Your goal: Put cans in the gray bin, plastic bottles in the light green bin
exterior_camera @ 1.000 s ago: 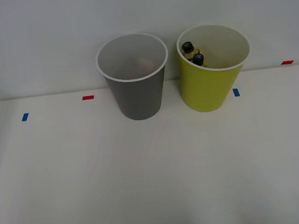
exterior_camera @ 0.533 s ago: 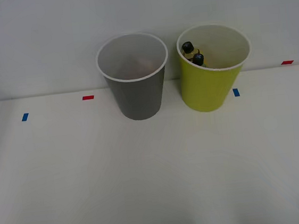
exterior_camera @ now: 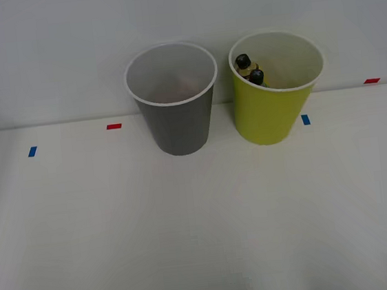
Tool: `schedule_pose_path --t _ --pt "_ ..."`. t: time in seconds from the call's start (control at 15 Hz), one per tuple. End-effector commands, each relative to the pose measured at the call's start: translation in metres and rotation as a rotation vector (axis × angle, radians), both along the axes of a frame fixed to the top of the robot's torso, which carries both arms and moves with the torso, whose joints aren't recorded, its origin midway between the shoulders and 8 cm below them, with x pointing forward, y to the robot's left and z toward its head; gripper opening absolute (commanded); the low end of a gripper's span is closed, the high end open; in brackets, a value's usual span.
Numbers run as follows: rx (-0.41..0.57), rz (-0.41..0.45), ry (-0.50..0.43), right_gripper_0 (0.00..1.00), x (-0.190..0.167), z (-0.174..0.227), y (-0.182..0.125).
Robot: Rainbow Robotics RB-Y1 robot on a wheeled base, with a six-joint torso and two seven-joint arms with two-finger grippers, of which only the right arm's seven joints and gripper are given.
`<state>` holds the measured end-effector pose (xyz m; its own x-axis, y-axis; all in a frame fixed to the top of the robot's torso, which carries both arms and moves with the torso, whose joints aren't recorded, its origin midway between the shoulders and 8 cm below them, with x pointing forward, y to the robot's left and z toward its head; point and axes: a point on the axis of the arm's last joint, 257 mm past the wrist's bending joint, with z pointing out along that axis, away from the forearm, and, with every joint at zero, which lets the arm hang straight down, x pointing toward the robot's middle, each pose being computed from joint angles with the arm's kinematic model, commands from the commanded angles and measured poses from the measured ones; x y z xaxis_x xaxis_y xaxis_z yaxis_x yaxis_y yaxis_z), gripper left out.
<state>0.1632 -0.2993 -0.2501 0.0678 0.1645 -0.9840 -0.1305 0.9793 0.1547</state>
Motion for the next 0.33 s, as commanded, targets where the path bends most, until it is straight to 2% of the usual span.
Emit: schedule_pose_path --t 0.07,0.33 --pt "0.000 0.000 0.000 1.00 0.0000 0.0000 0.0000" --pt "0.000 0.000 0.000 1.00 0.0000 0.0000 0.0000"
